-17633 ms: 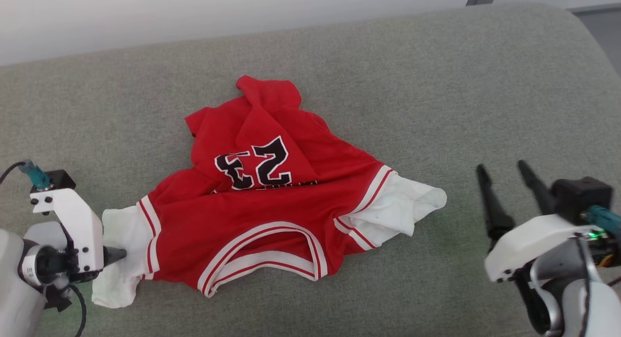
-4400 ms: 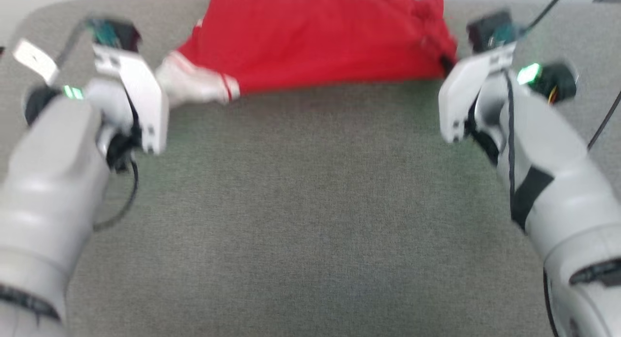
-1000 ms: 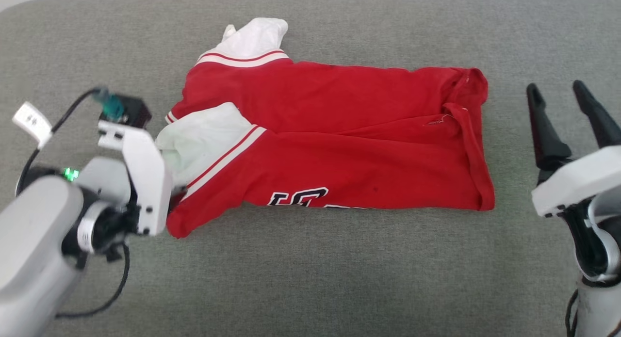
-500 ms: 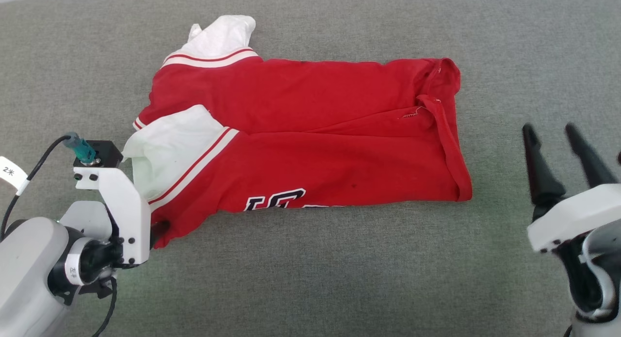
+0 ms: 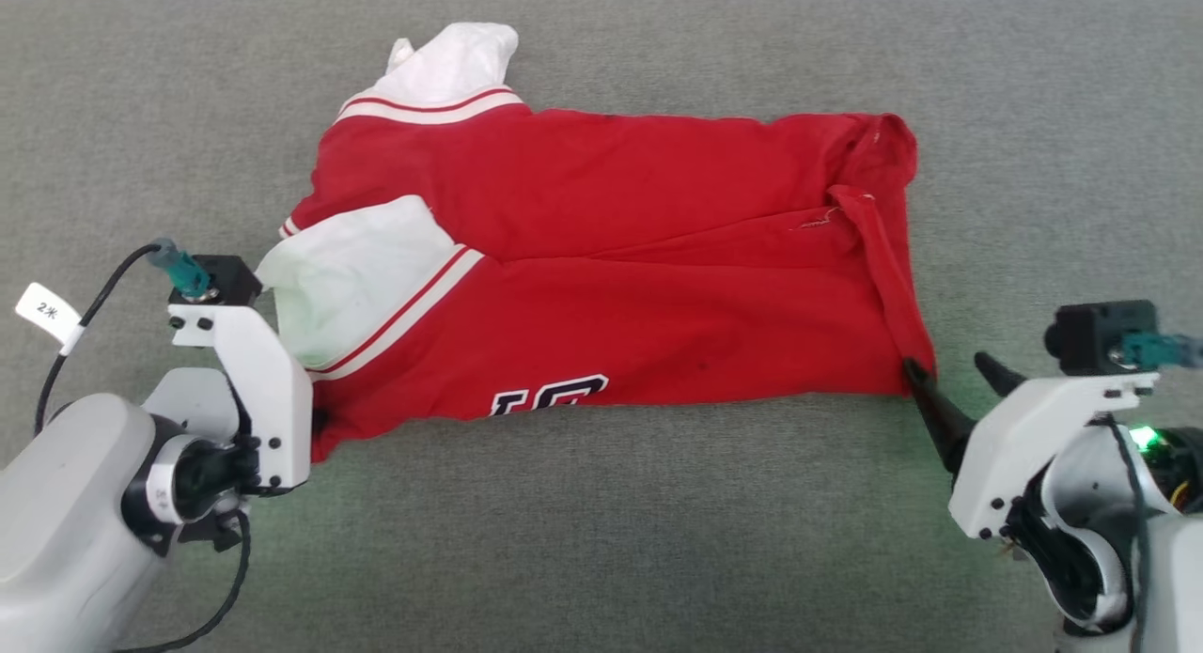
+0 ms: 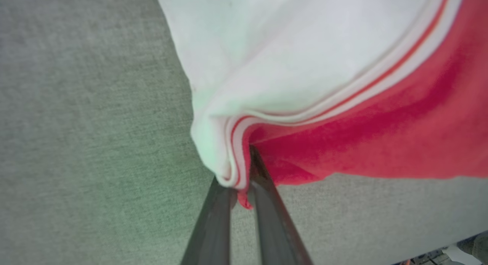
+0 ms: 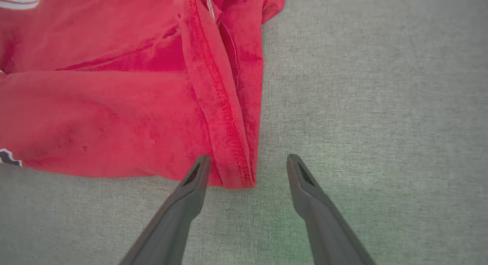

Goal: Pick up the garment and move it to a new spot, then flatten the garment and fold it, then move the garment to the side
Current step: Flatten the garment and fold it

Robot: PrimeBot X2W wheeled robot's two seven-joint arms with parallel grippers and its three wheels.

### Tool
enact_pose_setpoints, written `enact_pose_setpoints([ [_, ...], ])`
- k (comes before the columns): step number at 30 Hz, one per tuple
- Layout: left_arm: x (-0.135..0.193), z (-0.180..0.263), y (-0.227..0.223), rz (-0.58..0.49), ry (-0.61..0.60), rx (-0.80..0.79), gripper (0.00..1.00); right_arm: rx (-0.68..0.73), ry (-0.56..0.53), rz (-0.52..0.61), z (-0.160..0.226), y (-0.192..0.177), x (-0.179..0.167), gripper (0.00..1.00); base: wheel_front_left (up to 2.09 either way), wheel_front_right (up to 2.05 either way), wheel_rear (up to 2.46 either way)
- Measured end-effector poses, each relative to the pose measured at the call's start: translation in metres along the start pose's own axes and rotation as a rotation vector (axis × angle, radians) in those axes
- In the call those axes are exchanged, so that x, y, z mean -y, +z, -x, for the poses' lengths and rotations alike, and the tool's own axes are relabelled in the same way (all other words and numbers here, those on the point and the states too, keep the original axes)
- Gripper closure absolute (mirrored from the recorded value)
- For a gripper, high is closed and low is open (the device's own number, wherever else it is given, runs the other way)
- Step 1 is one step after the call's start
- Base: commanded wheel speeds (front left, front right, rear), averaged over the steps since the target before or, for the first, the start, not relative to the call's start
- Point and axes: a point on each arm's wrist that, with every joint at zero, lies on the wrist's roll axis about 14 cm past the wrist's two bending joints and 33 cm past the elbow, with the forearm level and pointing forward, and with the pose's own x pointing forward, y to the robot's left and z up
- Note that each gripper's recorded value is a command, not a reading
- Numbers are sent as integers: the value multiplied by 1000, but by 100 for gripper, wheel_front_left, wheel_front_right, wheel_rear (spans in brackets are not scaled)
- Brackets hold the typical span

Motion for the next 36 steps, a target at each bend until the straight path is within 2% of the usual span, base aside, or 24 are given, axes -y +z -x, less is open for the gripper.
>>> enact_pose_setpoints([
  [4, 0, -1, -1, 2, -4, 2, 100, -82, -7, 31, -14, -5, -1, 0, 0, 0, 0],
  [5, 0, -1, -2, 4, -10, 1, 100, -138, -21, 60, -21, -11, 2, 0, 0, 0, 0],
  [12, -2, -3, -5, 21, -16, 4, 100, -323, 3, 69, -42, -32, -5, 0, 0, 0, 0],
  [13, -2, -3, -5, 22, -18, 4, 100, -346, 11, 63, -43, -34, -6, 10, 0, 0, 0],
  [14, -3, -3, -5, 25, -17, 6, 100, -370, 15, 66, -44, -36, -7, 65, 0, 0, 0],
  [15, -4, -3, -5, 28, -16, 7, 100, -386, 20, 61, -45, -37, -7, 100, 0, 0, 0],
  [24, -6, 1, -4, 36, -13, 12, 100, -412, 53, 48, -40, -30, -10, 100, 0, 0, 0],
  [36, -24, 41, -14, 10, 66, -6, 100, -425, 29, 126, -2, -16, 8, 100, 0, 0, 0],
])
